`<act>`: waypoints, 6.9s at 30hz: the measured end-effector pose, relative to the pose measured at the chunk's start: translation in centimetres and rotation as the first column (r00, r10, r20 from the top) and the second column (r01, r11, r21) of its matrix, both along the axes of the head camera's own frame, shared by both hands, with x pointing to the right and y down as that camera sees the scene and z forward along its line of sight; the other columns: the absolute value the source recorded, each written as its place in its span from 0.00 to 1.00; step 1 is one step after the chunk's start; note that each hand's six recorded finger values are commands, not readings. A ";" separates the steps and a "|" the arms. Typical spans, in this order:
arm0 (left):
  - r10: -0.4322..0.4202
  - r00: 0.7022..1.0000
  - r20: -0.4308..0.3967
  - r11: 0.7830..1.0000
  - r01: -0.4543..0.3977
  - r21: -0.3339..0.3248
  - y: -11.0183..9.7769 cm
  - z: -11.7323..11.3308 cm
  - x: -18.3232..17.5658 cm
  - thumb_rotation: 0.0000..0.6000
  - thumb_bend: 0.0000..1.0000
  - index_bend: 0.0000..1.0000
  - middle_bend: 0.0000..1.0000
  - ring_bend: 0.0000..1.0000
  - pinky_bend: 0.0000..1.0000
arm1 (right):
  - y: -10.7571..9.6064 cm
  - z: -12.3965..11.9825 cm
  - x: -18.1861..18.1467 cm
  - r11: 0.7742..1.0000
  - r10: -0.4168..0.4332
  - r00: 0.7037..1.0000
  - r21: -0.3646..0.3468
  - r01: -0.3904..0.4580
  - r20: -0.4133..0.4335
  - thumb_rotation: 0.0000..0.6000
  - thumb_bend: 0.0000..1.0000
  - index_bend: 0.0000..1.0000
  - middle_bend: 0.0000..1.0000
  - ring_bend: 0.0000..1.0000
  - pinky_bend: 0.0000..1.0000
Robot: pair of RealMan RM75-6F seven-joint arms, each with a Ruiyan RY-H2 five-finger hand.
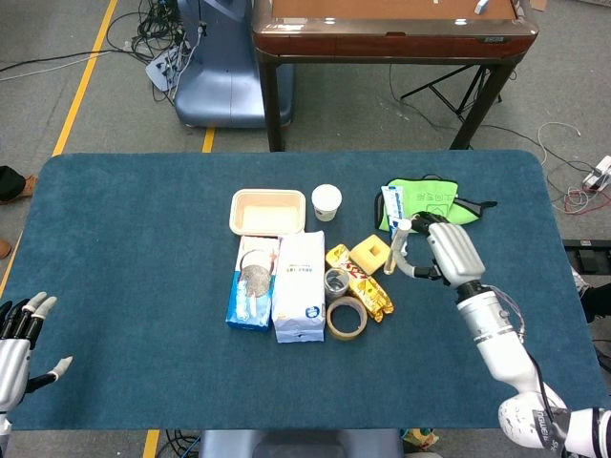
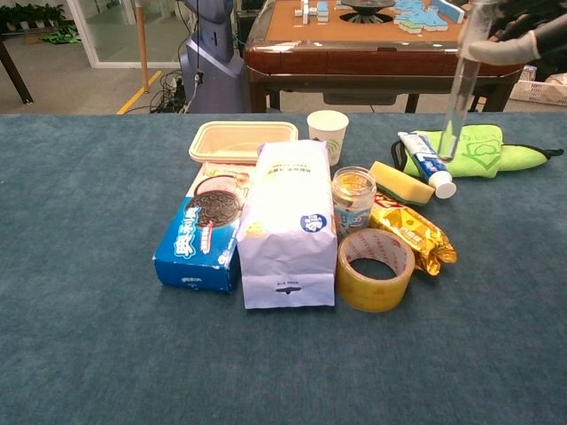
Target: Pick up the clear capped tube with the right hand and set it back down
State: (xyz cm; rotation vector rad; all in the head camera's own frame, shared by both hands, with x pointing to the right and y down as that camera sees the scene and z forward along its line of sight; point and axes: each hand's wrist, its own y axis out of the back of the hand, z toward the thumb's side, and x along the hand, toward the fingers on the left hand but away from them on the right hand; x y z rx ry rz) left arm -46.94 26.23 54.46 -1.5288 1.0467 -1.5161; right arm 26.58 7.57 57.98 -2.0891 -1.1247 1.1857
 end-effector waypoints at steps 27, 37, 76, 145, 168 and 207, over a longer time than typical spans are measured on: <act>-0.001 1.000 0.000 1.000 0.001 -0.018 0.4 0.3 0.1 1.00 0.19 0.11 0.07 0.08 0.01 | 1.6 3.2 2.8 0.993 0.070 0.997 -0.098 -0.065 0.042 1.00 0.54 0.65 0.42 0.27 0.22; -0.005 1.000 0.002 1.000 0.005 -0.022 0.4 0.4 0.0 1.00 0.19 0.11 0.07 0.08 0.01 | 1.4 3.0 2.8 1.000 0.005 0.996 -0.009 -0.006 -0.093 1.00 0.54 0.65 0.42 0.27 0.22; 0.000 1.000 0.004 0.999 0.000 -0.034 0.3 0.8 0.2 1.00 0.19 0.11 0.07 0.08 0.01 | 2.3 2.9 1.6 0.976 0.139 0.948 -0.201 -0.082 0.285 1.00 0.54 0.65 0.42 0.27 0.22; -0.031 1.000 0.004 0.999 0.031 -0.044 0.8 1.3 -1.1 1.00 0.19 0.11 0.07 0.08 0.01 | 0.5 6.4 -7.5 0.983 -0.058 0.968 -0.155 0.098 0.244 1.00 0.52 0.65 0.42 0.28 0.25; -0.039 0.999 0.009 0.998 0.040 -0.052 1.0 1.4 -1.4 1.00 0.19 0.11 0.07 0.08 0.01 | 3.1 10.9 -9.9 0.957 -0.277 0.955 -0.059 0.284 0.110 1.00 0.45 0.53 0.28 0.14 0.17; 0.019 1.000 -0.020 1.000 -0.020 -0.022 -0.4 1.5 0.5 1.00 0.19 0.11 0.07 0.08 0.01 | 8.7 -2.8 12.2 0.985 0.087 0.924 0.172 -0.024 -0.372 1.00 0.42 0.18 0.20 0.07 0.09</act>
